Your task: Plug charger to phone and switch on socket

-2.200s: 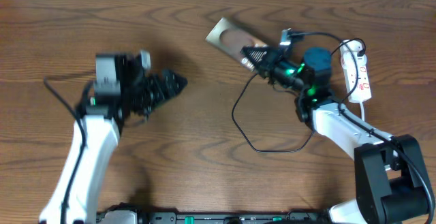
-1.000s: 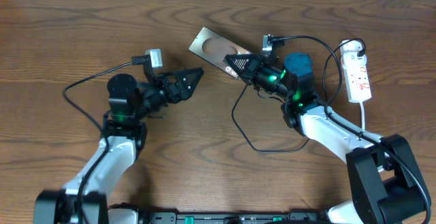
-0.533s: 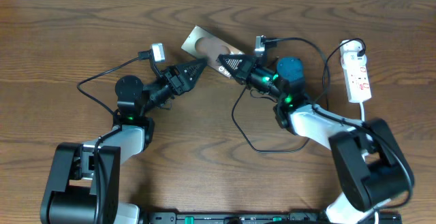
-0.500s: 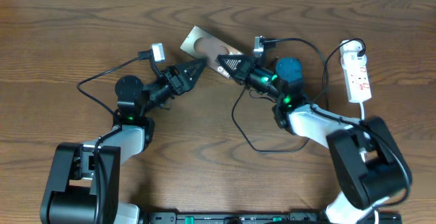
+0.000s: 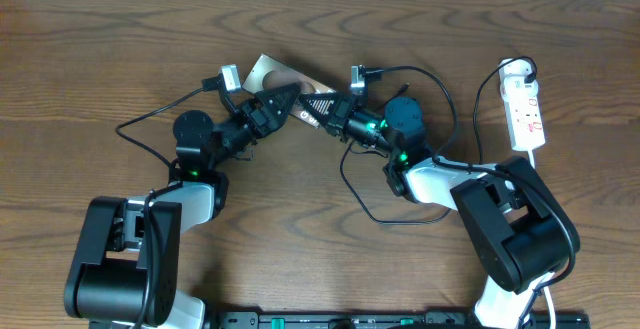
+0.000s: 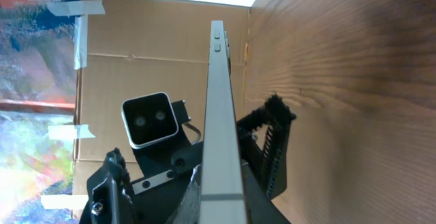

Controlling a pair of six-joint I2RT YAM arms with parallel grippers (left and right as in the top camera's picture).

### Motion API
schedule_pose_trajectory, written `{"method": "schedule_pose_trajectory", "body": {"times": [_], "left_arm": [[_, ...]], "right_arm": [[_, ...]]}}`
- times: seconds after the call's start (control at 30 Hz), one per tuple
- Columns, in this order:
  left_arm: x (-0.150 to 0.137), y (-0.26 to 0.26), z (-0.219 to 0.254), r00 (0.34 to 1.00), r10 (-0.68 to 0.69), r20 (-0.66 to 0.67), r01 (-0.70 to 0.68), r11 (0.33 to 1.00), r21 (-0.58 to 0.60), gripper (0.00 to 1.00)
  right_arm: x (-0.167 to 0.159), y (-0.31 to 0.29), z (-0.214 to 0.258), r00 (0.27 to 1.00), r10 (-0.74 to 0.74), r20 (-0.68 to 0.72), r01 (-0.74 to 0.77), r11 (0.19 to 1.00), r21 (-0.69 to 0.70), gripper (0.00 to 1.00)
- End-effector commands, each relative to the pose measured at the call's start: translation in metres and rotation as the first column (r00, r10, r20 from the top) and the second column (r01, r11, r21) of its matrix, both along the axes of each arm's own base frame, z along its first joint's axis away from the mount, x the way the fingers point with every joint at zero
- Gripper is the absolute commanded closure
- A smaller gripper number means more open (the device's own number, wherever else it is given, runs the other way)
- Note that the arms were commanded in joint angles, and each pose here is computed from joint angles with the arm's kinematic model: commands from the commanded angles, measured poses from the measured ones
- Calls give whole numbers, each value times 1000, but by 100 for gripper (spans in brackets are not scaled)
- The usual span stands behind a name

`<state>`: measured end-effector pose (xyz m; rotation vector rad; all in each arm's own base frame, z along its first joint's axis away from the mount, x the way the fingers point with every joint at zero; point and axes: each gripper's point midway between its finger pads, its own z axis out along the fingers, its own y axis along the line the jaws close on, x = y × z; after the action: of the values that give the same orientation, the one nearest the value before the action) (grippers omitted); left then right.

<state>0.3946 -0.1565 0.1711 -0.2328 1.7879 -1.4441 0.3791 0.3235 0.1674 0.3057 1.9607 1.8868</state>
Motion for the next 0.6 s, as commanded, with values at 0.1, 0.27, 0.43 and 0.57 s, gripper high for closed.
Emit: {"method": "schedule_pose_trajectory", "body": {"times": [0.1, 0.27, 0.43, 0.57], "left_arm": [[9, 6, 10, 998, 58, 15, -57, 998, -38, 18], [9, 6, 20, 998, 61, 32, -59, 996, -73, 27], [10, 1, 21, 997, 77, 22, -75, 993, -87, 28], [10, -3, 23, 996, 84, 14, -82, 991, -106, 28]], "right_arm": [[-2, 11, 16, 1000, -11, 9, 11, 999, 39, 99], [1, 12, 16, 999, -46, 4, 46, 998, 43, 99], [1, 17, 16, 997, -72, 4, 72, 996, 43, 99], [3, 19, 16, 994, -107, 10, 107, 993, 42, 99]]}}
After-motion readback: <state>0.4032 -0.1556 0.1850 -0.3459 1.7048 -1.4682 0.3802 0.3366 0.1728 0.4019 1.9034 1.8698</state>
